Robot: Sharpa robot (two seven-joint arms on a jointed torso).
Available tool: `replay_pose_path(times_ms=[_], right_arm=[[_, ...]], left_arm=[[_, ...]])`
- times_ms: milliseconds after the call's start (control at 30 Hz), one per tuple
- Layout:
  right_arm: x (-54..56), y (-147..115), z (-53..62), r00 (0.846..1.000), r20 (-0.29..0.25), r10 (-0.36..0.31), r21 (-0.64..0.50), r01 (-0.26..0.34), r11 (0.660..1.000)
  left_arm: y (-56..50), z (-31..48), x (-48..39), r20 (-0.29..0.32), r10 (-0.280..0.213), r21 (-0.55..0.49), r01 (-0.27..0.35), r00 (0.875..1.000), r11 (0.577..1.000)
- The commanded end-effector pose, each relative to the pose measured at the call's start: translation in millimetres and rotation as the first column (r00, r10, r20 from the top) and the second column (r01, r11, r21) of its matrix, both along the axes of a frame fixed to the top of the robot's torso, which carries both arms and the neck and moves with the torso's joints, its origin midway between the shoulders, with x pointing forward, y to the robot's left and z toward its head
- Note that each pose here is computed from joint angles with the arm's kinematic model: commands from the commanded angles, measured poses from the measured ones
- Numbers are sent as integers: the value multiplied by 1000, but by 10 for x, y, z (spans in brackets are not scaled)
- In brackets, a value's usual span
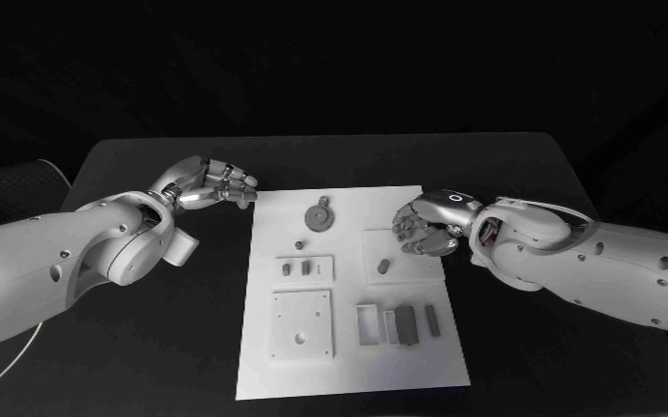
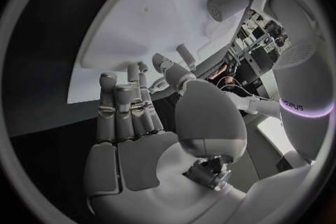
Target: Assemble the parts on the task board
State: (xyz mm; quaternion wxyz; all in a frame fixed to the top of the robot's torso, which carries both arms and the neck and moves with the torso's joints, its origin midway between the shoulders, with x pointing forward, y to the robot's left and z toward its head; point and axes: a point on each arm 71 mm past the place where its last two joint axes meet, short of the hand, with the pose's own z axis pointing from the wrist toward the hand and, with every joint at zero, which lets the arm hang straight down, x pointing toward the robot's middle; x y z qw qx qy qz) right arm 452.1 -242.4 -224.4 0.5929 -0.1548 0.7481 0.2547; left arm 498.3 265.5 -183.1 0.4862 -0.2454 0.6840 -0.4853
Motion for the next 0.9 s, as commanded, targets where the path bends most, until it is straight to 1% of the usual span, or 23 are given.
replay_pose_path(times_ms=[33, 233, 567, 700, 900], right_arm=[[11, 9, -8, 1000, 18, -2, -19, 3, 1000], [16, 78, -18, 1000, 10, 11, -19, -11, 1000], [34, 67, -51, 1000, 1, 12, -63, -12, 998], [33, 91, -56, 1000, 5, 19, -72, -19, 997], [30, 94, -66, 1000, -5, 21, -82, -22, 996]], left_arm=[[-29, 7, -4, -4, -9, -21, 9, 1000, 1000], [-40, 7, -3, -4, -10, -21, 10, 1000, 1000], [-75, 11, 3, 4, -10, -23, 10, 1000, 1000], [-76, 16, 2, 10, -8, -25, 9, 1000, 1000], [-72, 15, 2, 9, -8, -24, 8, 1000, 1000]])
